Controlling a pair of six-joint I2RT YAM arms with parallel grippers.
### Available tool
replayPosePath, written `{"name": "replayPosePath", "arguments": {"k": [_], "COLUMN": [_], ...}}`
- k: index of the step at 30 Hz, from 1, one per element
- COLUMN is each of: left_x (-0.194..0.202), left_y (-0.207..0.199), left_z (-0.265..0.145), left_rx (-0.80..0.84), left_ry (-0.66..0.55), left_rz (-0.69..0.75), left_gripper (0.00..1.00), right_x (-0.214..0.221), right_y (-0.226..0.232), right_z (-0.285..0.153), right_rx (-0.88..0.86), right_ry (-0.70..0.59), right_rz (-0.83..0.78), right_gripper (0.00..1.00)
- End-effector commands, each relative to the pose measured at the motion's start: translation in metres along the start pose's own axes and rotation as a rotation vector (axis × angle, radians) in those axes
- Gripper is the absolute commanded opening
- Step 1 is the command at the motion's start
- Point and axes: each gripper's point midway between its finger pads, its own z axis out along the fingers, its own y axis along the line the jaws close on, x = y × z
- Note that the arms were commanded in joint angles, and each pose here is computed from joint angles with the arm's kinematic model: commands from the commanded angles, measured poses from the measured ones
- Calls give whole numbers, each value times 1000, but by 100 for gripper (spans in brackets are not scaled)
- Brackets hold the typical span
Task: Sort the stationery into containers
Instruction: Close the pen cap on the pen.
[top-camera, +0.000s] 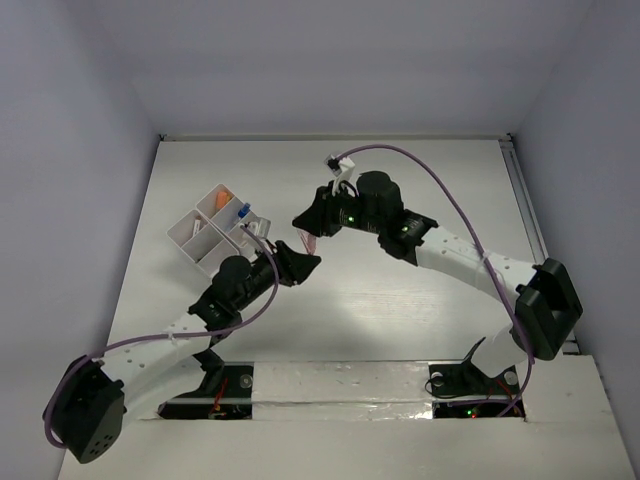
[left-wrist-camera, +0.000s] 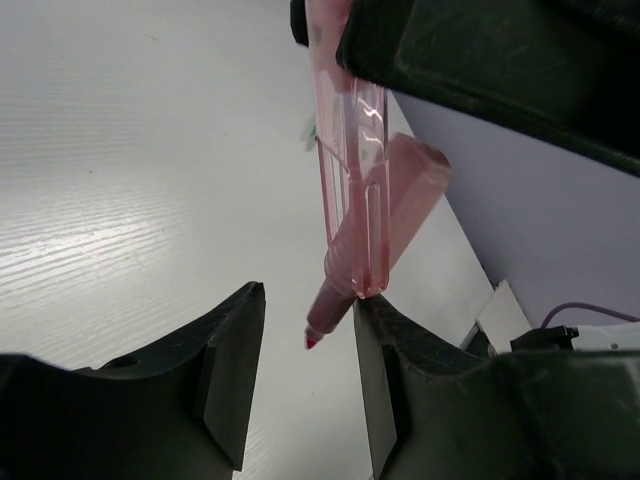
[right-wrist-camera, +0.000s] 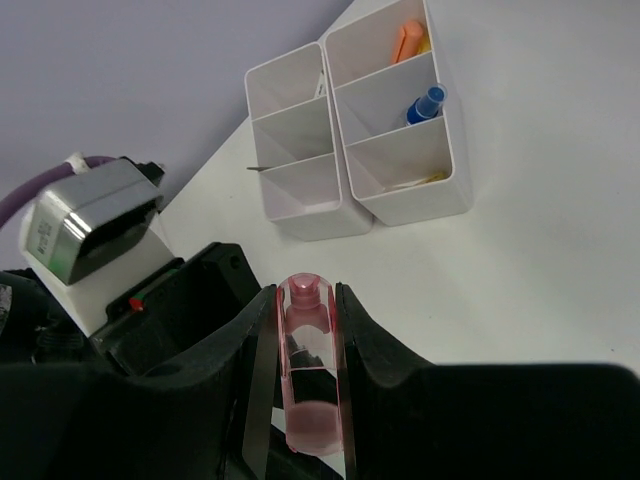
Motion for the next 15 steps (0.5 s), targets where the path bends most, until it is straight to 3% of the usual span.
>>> {"name": "replayPosePath", "arguments": {"k": [1,9,15], "left_x": [-29,-44,-37], "left_y": [-9,10,15], "left_z": [-2,-13,-9], "left_rx": [-5,-115,-135], "left_ry": [-108,-202,-169], "left_rz": [20,11,22], "left_gripper": [37,36,36], "right_x": [-21,-16,-25], "right_y": [11,12,18], "right_z": [-8,-17,-30], "right_rx": [-30,-34,-29], "right_ry": [-76,-78,-115], "right_rz": [-22,-6,-11], "right_gripper": [17,16,16]}}
